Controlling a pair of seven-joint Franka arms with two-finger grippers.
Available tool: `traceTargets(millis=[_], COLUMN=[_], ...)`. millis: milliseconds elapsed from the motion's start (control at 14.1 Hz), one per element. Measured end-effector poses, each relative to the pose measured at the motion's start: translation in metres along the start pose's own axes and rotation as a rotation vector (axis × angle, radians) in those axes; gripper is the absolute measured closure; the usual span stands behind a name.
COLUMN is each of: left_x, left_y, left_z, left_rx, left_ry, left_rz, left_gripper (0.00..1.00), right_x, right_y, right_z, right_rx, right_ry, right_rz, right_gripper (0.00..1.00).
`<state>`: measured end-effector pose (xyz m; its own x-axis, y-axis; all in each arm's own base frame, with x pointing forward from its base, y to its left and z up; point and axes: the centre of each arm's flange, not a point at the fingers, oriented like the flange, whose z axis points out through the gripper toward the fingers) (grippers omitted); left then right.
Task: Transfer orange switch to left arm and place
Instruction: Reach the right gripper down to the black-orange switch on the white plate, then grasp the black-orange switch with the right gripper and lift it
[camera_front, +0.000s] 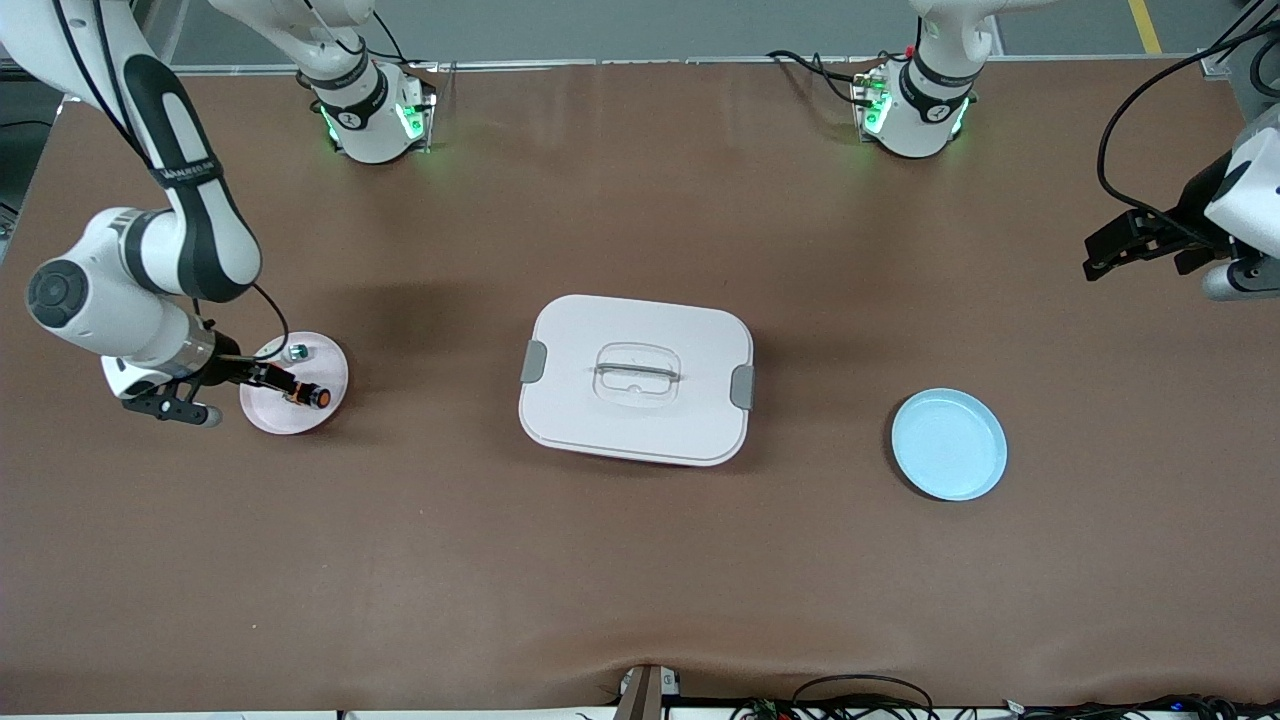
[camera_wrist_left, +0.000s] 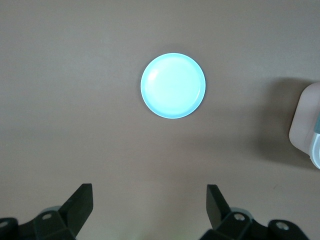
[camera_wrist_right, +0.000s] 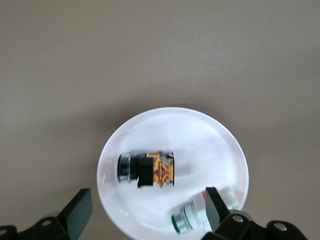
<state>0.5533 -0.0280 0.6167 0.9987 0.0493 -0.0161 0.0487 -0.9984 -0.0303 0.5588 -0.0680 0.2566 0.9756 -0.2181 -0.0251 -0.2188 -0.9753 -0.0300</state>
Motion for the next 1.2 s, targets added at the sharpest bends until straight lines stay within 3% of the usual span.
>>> traceTargets(millis=[496,1204], left_x=[0.0,0.001], left_y=[0.0,0.0], left_z=[0.003,0.008], left_rx=[0.0,0.0], left_ry=[-0.003,-0.002], left_rz=[0.0,0.001], left_gripper=[0.0,0.0], right_x=[-0.007,-0.009], right_y=[-0.004,-0.003], right_z=[0.053,0.073], right_rx=[0.003,0.007], right_ry=[0.004,-0.005], right_rz=[0.004,0.018], right_gripper=[0.0,0.0])
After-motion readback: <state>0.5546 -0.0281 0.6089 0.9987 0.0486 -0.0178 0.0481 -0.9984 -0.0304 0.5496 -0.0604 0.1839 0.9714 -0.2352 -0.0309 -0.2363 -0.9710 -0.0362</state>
